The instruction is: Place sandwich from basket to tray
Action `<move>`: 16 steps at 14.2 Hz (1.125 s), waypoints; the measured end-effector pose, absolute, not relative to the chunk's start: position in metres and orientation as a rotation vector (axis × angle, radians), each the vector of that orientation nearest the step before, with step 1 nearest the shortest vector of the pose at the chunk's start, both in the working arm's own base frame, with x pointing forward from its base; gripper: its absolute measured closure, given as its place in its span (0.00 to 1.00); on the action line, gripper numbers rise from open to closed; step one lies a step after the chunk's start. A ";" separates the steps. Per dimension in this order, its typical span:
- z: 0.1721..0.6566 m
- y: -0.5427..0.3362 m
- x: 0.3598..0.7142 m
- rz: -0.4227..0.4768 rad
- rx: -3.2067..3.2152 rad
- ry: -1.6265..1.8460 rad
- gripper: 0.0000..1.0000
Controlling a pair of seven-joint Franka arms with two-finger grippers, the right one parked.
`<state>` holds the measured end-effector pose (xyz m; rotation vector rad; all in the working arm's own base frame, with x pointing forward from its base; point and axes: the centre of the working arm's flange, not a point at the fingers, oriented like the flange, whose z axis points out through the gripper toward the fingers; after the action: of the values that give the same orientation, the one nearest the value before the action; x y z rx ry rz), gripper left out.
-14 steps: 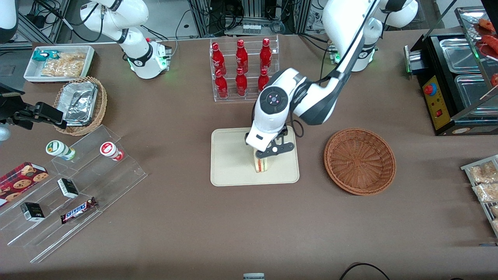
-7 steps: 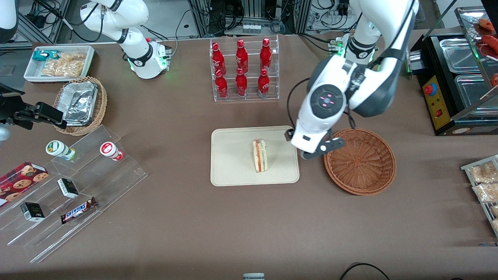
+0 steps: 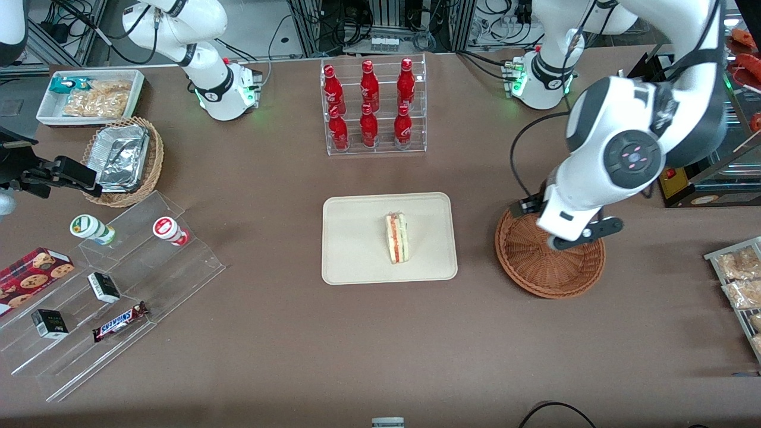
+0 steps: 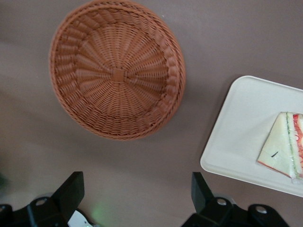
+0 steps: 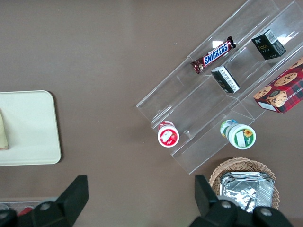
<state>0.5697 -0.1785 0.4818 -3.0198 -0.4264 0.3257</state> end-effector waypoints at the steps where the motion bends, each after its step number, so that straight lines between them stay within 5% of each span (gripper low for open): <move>1: 0.489 -0.168 0.566 0.317 -3.028 -0.409 0.00; 11: 0.561 -0.060 0.521 0.381 -3.109 0.036 0.00; 16: 0.598 -0.046 0.520 0.299 -3.128 0.124 0.00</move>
<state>0.5199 -0.0461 0.5981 -3.1282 0.1237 0.2993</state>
